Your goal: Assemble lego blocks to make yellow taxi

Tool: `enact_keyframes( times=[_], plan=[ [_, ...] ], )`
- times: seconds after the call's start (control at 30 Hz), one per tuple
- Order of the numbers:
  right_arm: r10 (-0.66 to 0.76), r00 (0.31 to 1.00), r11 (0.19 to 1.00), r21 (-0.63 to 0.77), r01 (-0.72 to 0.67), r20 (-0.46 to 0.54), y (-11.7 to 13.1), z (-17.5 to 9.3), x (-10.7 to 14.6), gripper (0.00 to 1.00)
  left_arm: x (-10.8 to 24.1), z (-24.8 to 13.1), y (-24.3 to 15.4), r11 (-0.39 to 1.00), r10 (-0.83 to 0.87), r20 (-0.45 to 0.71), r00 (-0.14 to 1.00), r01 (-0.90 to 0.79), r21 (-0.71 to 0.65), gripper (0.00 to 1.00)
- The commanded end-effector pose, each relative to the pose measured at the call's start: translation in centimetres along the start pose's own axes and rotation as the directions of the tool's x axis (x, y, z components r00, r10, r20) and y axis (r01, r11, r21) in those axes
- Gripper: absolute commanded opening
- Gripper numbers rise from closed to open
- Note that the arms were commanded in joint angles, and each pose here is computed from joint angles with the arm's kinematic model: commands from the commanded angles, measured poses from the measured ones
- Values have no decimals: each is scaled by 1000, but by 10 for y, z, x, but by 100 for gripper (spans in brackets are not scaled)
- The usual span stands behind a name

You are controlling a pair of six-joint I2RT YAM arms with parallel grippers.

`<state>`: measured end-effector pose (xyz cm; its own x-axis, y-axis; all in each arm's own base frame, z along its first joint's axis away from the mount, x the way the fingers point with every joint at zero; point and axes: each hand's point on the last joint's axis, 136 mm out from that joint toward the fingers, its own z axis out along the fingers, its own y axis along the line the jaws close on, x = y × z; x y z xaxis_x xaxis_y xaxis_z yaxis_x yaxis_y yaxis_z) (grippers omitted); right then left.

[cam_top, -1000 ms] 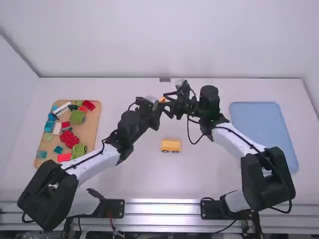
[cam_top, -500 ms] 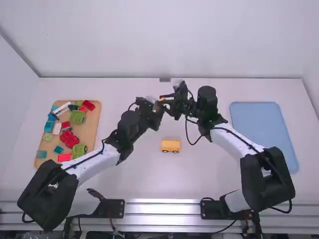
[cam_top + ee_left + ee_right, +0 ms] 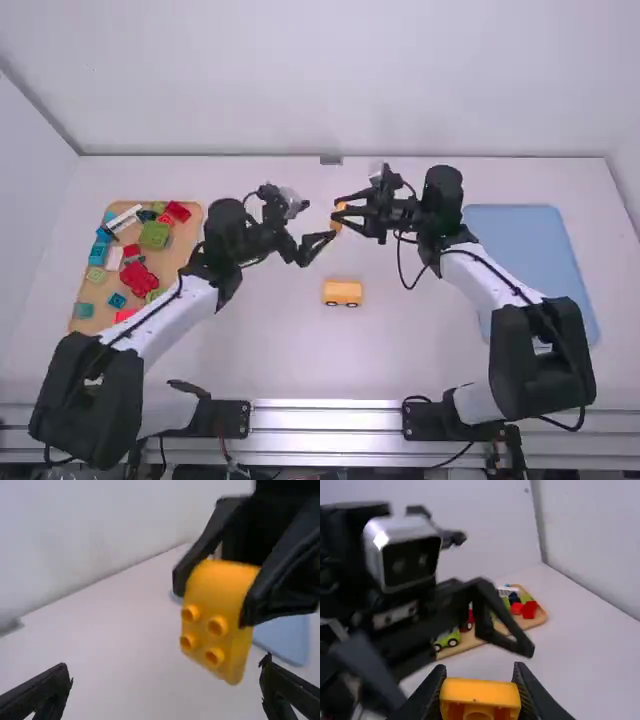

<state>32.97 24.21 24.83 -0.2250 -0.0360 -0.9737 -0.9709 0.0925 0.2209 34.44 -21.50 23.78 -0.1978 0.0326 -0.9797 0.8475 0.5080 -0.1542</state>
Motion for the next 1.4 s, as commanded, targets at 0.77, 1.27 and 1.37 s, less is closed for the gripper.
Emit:
enact_keyframes(
  times=[0.77,1.27,1.37],
  plan=[
    [-152,988,965,-210,156,35,43,10,-20,10,0,-3,-55,883,37,18,999,-42,467,74],
    [-147,989,969,-194,151,30,42,16,-18,9,-1,1,-54,893,44,22,999,-49,448,39],
    [-148,989,970,-190,151,30,43,20,-18,9,-1,1,-53,894,43,21,999,-48,446,31]
  ],
)
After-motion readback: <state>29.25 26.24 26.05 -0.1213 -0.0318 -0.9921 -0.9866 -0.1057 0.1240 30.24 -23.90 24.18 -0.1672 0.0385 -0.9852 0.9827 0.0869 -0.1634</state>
